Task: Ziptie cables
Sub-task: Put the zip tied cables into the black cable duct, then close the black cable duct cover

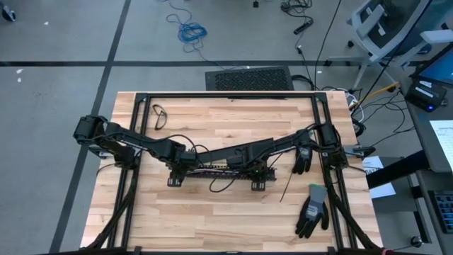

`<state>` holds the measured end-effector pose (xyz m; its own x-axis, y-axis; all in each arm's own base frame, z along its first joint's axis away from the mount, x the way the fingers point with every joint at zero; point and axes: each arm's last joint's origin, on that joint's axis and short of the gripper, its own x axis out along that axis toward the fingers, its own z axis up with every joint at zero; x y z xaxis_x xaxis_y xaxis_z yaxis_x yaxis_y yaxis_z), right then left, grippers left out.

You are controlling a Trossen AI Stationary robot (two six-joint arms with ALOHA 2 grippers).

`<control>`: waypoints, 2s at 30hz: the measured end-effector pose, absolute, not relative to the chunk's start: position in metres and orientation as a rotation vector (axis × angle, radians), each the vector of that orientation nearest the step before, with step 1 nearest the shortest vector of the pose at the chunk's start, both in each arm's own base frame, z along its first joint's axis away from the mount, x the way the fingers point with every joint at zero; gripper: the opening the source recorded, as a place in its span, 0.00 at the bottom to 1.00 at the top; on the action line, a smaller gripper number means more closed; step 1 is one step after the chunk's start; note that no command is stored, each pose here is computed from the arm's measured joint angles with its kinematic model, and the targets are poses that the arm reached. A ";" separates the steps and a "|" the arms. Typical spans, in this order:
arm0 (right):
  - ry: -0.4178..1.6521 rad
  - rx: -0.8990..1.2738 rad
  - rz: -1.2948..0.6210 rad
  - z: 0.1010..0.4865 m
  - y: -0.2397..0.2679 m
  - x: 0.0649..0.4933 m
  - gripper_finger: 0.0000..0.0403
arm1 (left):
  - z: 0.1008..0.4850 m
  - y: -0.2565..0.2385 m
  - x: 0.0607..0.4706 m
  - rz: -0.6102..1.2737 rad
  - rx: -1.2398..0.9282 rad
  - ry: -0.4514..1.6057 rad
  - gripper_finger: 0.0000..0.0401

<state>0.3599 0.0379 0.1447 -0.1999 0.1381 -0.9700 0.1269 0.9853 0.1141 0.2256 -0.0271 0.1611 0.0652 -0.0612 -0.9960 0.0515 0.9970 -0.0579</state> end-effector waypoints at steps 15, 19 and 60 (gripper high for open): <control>1.766 0.236 0.153 0.155 0.040 0.357 0.42 | 0.161 -0.027 0.225 -0.084 -0.013 1.514 0.50; 1.755 0.235 0.154 0.159 0.040 0.357 0.41 | 0.162 -0.027 0.225 -0.084 -0.012 1.514 0.50; 1.563 0.083 -0.066 0.244 0.023 0.341 0.14 | 0.162 -0.025 0.217 -0.088 0.051 1.591 0.50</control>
<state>0.3406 0.0232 0.2443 0.0065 0.0110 -0.9999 0.0947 0.9954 0.0116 0.2173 -0.0249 0.1621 -0.0225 -0.0226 -0.9995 0.0876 0.9959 -0.0245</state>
